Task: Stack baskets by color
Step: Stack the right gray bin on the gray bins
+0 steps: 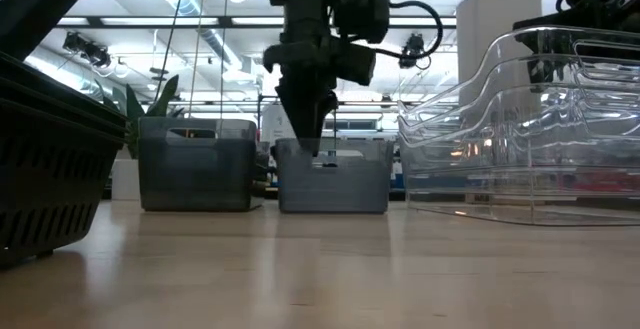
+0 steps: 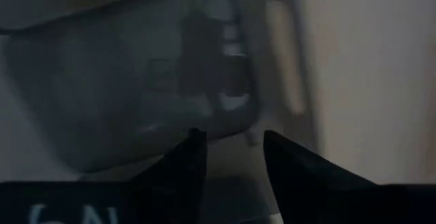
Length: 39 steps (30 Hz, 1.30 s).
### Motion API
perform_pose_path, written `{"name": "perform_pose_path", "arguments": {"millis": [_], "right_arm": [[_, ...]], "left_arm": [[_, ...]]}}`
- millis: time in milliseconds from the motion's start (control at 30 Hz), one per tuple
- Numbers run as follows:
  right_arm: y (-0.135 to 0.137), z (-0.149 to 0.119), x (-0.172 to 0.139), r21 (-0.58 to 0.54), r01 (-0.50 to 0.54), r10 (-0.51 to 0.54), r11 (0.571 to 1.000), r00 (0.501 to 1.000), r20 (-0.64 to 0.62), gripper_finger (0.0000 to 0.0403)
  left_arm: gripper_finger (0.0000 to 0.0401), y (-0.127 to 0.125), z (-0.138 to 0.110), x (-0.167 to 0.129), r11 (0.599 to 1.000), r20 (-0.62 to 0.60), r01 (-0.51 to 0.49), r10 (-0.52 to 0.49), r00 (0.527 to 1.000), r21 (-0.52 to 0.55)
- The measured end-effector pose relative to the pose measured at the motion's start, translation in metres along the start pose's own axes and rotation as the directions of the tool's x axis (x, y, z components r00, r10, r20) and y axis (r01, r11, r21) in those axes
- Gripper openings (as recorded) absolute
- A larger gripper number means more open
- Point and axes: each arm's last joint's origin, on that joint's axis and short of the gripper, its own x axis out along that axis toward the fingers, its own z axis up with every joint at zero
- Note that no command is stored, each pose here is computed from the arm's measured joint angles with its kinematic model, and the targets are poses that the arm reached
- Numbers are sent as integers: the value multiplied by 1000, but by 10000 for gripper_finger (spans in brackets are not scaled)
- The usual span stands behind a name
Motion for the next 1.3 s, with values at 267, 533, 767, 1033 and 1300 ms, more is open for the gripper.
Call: {"name": "perform_pose_path", "arguments": {"millis": [267, 533, 767, 1033, 1300], "right_arm": [[0, 0, 0, 0, 0, 0, 1000, 1000, 0, 22], [0, 0, 0, 0, 0, 0, 1000, 1000, 0, 22], [0, 0, 0, 0, 0, 0, 1000, 1000, 0, 22], [0, 0, 0, 0, 0, 0, 1000, 1000, 0, 22], [0, 0, 0, 0, -1, 1, 1000, 1000, 0, 22]], "left_arm": [[131, 47, -8, -10, 995, 37, -85, 87, 995, -58], [117, 104, -23, -15, 966, 93, -170, 191, 977, -194], [117, 113, -26, -14, 964, 101, -193, 214, 972, -185], [117, 118, -27, -12, 962, 94, -215, 233, 968, -167], [117, 124, -27, 21, 961, 18, -189, 196, 980, -202]]}}
